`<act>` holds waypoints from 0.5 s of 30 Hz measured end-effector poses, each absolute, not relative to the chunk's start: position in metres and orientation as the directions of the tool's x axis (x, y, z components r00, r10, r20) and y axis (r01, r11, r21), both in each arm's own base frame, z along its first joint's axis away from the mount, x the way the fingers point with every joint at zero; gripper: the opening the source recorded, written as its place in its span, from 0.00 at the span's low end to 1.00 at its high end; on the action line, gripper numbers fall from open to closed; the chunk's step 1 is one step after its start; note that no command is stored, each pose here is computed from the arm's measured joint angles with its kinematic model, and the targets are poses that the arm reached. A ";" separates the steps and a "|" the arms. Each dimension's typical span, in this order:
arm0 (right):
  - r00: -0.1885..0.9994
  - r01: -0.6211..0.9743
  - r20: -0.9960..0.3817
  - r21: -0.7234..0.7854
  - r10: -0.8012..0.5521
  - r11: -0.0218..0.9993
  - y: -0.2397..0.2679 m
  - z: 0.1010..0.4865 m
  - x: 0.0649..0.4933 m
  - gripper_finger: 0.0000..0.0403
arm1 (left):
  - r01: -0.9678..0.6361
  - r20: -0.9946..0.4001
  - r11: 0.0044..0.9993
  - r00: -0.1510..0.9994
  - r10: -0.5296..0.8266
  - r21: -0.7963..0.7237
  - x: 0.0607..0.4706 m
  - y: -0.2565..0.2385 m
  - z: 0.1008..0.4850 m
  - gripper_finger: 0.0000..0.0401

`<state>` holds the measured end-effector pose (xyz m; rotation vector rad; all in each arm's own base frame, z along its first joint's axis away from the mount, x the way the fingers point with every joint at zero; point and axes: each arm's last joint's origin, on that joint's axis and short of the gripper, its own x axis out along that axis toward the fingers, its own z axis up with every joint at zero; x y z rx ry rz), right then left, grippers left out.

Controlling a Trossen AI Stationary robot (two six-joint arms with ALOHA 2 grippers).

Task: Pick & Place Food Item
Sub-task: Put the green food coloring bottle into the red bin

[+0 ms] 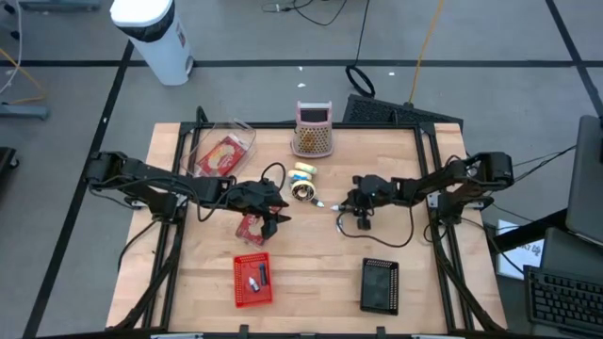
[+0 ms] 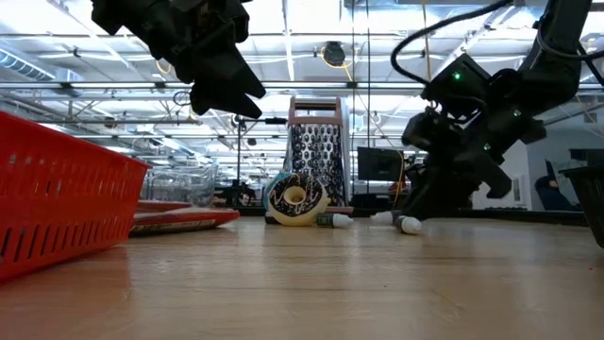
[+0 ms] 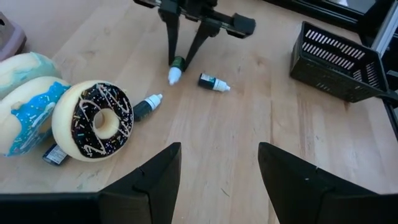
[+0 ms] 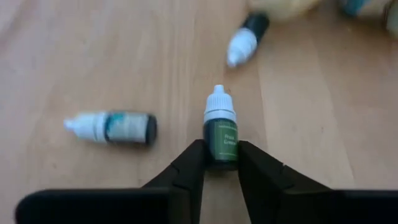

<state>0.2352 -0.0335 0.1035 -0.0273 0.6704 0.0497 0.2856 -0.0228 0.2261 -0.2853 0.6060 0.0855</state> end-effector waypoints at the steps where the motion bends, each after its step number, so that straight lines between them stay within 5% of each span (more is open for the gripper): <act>1: 0.795 -0.055 -0.606 -0.013 0.036 0.998 -0.034 0.105 0.236 0.16 | -0.167 -0.567 0.957 0.823 0.004 -0.236 0.286 -0.023 0.227 0.54; 15: 0.964 -0.037 -0.264 -0.231 -0.026 0.972 -0.020 0.148 0.253 0.17 | -0.256 -0.349 0.874 0.931 0.109 -0.412 0.297 -0.020 0.247 0.54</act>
